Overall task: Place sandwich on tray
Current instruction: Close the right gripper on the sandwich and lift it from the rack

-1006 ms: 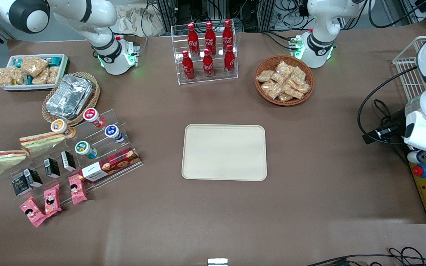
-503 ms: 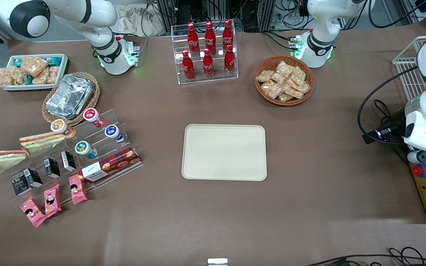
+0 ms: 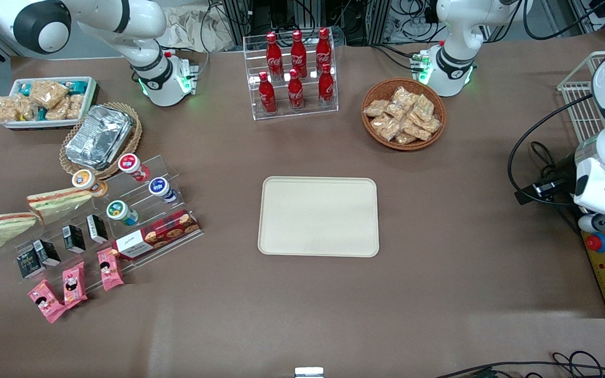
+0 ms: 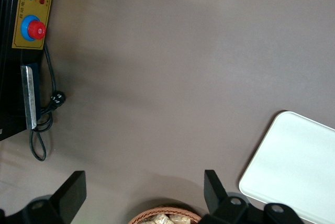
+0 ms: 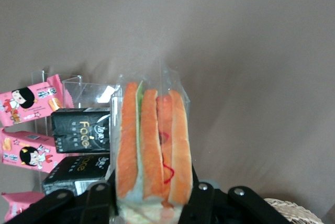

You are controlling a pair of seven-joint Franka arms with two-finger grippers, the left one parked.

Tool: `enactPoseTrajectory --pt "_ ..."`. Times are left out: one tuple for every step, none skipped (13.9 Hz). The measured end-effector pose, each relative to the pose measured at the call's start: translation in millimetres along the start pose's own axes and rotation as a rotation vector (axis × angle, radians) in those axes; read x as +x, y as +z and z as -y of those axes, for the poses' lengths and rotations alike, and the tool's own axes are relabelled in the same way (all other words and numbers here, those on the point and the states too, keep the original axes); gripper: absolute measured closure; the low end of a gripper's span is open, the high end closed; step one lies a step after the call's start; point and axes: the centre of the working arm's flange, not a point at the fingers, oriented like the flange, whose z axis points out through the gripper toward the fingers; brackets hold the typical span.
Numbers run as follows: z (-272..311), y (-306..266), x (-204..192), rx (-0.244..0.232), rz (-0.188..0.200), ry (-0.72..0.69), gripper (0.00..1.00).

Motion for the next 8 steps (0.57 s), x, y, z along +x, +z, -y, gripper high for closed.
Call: enactPoseTrajectory --pt "1 -2 0 0.003 -0.006 -0.012 0.53" --pt "4 -8 1 0.008 -0.02 -0.028 0.53" --pt "9 -17 2 0.016 -0.038 -0.048 0.53" --pt "14 -27 1 0.026 -0.055 -0.067 0.53" --pt "19 -37 0 0.036 -0.069 -0.089 0.53" --pt "25 -46 -3 0.046 -0.081 -0.109 0.53" --pt "32 -55 -8 0.057 -0.093 -0.131 0.53" --pt "40 -65 -14 0.067 -0.104 -0.158 0.53"
